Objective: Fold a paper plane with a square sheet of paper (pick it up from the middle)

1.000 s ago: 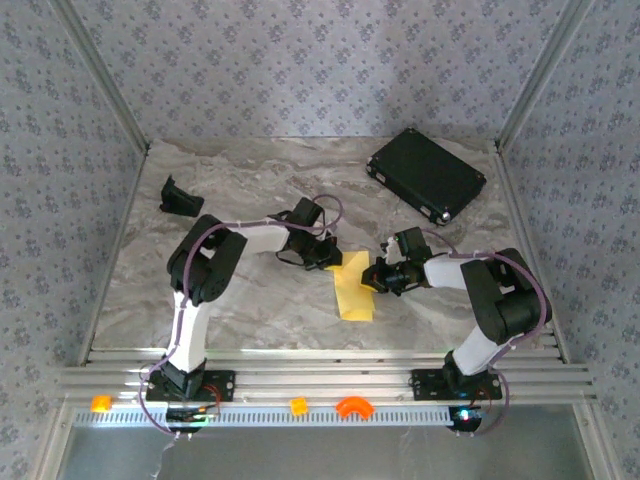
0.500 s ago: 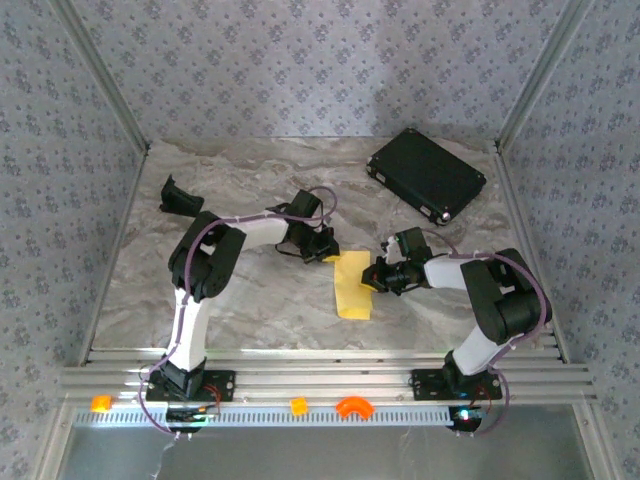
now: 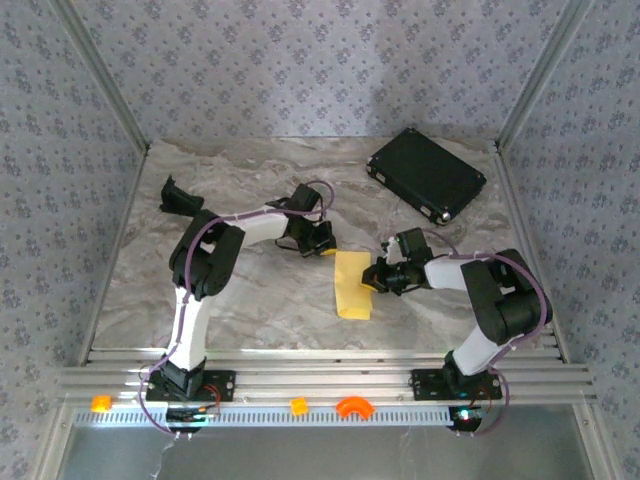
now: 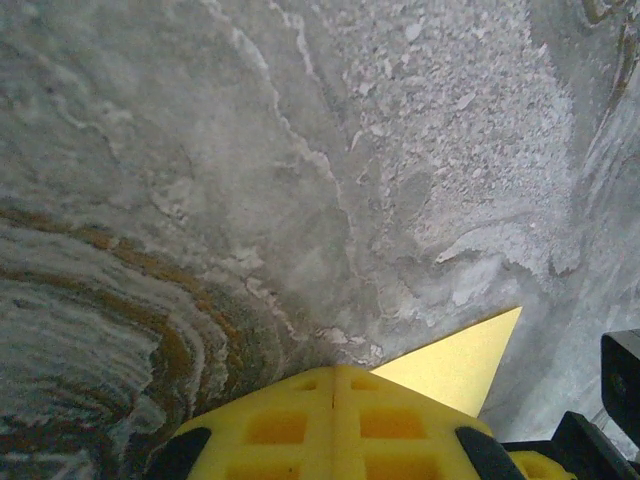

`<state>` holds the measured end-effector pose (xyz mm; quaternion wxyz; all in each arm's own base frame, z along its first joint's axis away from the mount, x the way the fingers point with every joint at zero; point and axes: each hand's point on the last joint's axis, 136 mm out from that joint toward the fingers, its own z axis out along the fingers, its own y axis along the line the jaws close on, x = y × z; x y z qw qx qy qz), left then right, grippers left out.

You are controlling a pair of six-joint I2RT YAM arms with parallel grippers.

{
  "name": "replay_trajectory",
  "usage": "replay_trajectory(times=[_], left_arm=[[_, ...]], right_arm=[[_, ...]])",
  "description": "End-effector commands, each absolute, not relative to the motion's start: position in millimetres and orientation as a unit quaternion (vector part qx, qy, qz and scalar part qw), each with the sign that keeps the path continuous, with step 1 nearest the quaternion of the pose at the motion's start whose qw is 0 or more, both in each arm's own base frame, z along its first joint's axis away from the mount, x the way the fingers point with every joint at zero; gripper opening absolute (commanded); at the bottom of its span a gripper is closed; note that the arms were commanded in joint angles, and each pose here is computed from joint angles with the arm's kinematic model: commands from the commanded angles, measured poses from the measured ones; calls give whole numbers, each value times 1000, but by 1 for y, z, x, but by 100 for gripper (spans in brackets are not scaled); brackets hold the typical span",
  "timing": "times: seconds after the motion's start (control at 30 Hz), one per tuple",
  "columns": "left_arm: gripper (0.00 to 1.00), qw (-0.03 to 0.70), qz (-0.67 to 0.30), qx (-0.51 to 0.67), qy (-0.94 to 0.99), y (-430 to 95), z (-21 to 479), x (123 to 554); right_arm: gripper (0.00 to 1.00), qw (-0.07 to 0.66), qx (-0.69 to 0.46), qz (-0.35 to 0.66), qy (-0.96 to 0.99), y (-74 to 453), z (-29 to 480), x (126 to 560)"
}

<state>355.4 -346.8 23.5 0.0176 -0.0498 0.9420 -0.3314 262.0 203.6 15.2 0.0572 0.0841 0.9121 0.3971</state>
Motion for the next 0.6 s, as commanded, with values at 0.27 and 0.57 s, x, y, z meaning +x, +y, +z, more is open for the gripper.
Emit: replay_trajectory(times=[0.27, 0.57], left_arm=[[0, 75, -385, 16, 920, -368, 77, 352], [0, 26, -395, 12, 918, -383, 45, 345]], right_arm=[[0, 1, 127, 326, 937, 177, -20, 230], [0, 1, 128, 327, 936, 177, -19, 231]])
